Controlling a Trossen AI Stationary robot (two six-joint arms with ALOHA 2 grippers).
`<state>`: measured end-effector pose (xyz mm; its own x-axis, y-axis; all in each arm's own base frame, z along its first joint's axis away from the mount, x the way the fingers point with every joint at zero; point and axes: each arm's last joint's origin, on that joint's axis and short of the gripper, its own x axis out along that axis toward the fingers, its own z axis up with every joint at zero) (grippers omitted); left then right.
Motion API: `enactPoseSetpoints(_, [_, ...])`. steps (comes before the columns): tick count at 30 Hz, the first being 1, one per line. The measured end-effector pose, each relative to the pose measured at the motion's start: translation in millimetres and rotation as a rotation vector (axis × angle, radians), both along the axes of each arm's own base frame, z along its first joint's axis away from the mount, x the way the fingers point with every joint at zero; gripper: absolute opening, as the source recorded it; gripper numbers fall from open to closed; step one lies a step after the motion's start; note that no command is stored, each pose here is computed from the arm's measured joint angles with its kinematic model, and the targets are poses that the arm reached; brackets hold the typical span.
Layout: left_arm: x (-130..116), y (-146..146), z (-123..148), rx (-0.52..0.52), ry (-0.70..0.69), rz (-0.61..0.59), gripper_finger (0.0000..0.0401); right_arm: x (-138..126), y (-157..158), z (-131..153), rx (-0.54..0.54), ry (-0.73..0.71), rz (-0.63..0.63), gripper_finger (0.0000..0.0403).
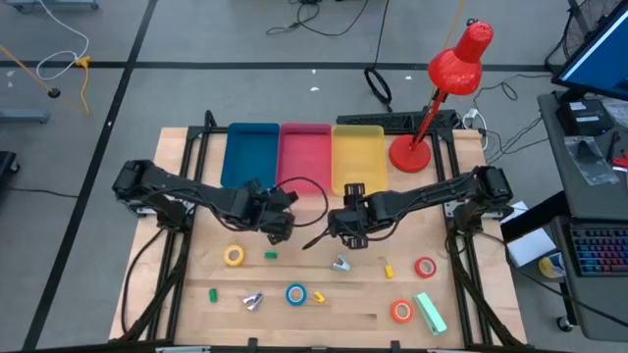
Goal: Pick and place Stapler, Stapler remover, tape
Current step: Put the black stapler into the blue bin
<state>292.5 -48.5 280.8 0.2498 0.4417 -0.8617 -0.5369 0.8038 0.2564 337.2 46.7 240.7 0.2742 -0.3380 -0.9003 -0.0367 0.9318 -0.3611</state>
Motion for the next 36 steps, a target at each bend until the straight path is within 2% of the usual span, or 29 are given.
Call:
enactPoseSetpoints(7, [-26.9, 9.1, 29.4, 0.072, -0.097, 0.088, 0.0136, -4.2, -0.9, -0.9, 0.001, 0.033, -0.035, 0.0228])
enactPoseSetpoints(12, [-49.7, 18.2, 45.2, 0.130, -0.148, 0.210, 0.0136, -5.2, -1.2, -1.1, 0.010, 0.027, -0.078, 0.0226])
enactPoseSetpoints(19, [-74.5, 36.5, 61.8, 0.277, -0.237, 0.380, 0.0136, -7.6, -1.6, 1.2, 0.023, 0.012, -0.132, 0.0227])
enactPoseSetpoints(23, [-77.8, 52.4, 66.9, 0.361, -0.278, 0.458, 0.0136, -10.6, -3.5, 6.3, 0.039, -0.016, -0.190, 0.0226])
enactPoseSetpoints(30, [-84.2, 82.6, 57.8, 0.426, -0.239, 0.555, 0.0136, -26.0, -6.8, 28.7, 0.092, -0.127, -0.318, 0.0226])
enactPoseSetpoints(33, [-89.2, 94.4, 48.4, 0.397, -0.221, 0.563, 0.0136, -40.1, -9.1, 34.2, 0.118, -0.171, -0.381, 0.0227])
enactPoseSetpoints(36, [-91.7, 105.5, 36.1, 0.358, -0.261, 0.576, 0.0136, -57.5, -12.0, 35.5, 0.141, -0.201, -0.445, 0.0226])
